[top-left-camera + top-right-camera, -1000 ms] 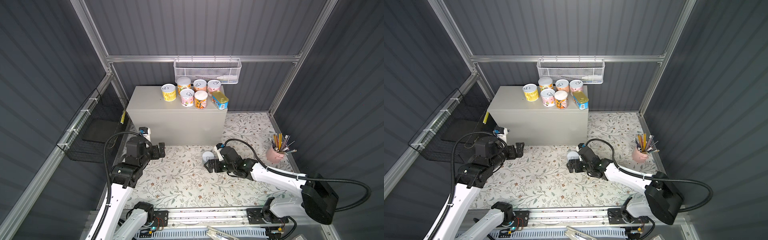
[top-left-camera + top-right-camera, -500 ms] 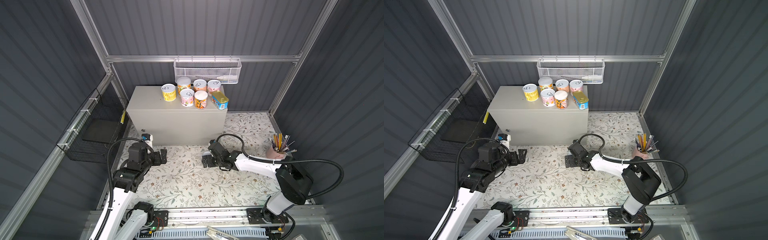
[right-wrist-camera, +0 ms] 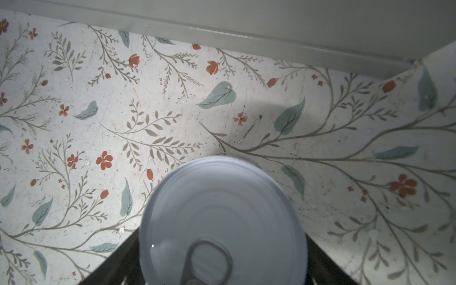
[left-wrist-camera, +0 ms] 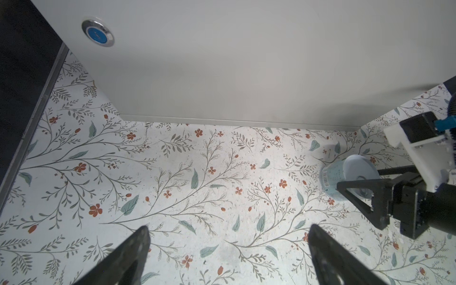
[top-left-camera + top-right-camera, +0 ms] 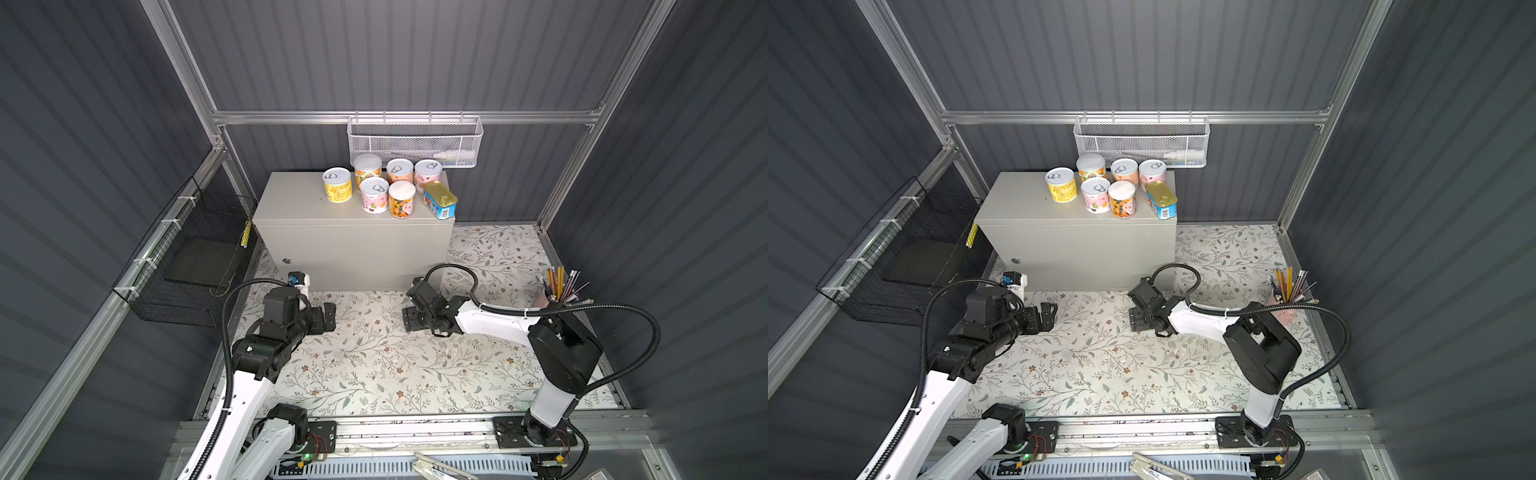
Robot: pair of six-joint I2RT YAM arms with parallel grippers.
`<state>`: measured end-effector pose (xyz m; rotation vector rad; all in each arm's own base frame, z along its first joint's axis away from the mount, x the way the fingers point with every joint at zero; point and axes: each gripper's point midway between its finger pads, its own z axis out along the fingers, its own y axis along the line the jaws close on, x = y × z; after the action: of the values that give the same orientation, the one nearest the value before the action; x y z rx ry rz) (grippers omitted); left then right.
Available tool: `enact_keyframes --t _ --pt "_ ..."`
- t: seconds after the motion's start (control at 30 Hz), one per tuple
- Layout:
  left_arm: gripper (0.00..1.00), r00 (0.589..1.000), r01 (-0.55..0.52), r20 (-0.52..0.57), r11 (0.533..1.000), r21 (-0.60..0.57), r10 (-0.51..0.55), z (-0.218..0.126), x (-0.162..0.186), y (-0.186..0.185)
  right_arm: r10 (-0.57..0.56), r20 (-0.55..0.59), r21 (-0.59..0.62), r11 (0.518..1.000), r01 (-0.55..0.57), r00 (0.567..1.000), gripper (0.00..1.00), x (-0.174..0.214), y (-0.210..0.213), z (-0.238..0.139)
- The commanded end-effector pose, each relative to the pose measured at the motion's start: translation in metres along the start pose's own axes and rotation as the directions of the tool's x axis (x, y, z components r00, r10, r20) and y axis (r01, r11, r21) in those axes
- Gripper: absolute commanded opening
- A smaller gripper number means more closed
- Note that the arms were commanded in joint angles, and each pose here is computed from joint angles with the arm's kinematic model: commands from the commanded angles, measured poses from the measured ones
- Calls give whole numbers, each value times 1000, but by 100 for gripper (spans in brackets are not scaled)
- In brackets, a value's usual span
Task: Place and organize the canned foods onto the counter
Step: 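Reach the right gripper to the pale blue can and close around it, then lift the pale blue can with the right gripper while the left gripper approaches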
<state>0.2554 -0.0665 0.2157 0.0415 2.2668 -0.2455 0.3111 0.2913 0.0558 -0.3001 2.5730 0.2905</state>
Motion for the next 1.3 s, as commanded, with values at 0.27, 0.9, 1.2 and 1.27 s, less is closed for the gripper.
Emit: enact_keyframes --t 0.27,0.9,1.2,1.27 --pt "100 999 -26 18 1000 4 26 -6 2 0 16 -29 -117 993 -20 999 59 5 18 -11" --pt "99 997 -74 42 956 284 64 -7 2 -48 73 63 -353 934 -46 995 60 6 29 -99" --pt "97 996 -68 87 921 382 37 -21 -6 -66 66 102 -408 913 -19 993 59 10 20 -138" --pt "97 996 -53 89 916 399 19 -21 -7 -69 69 107 -413 911 -18 992 59 10 17 -143"
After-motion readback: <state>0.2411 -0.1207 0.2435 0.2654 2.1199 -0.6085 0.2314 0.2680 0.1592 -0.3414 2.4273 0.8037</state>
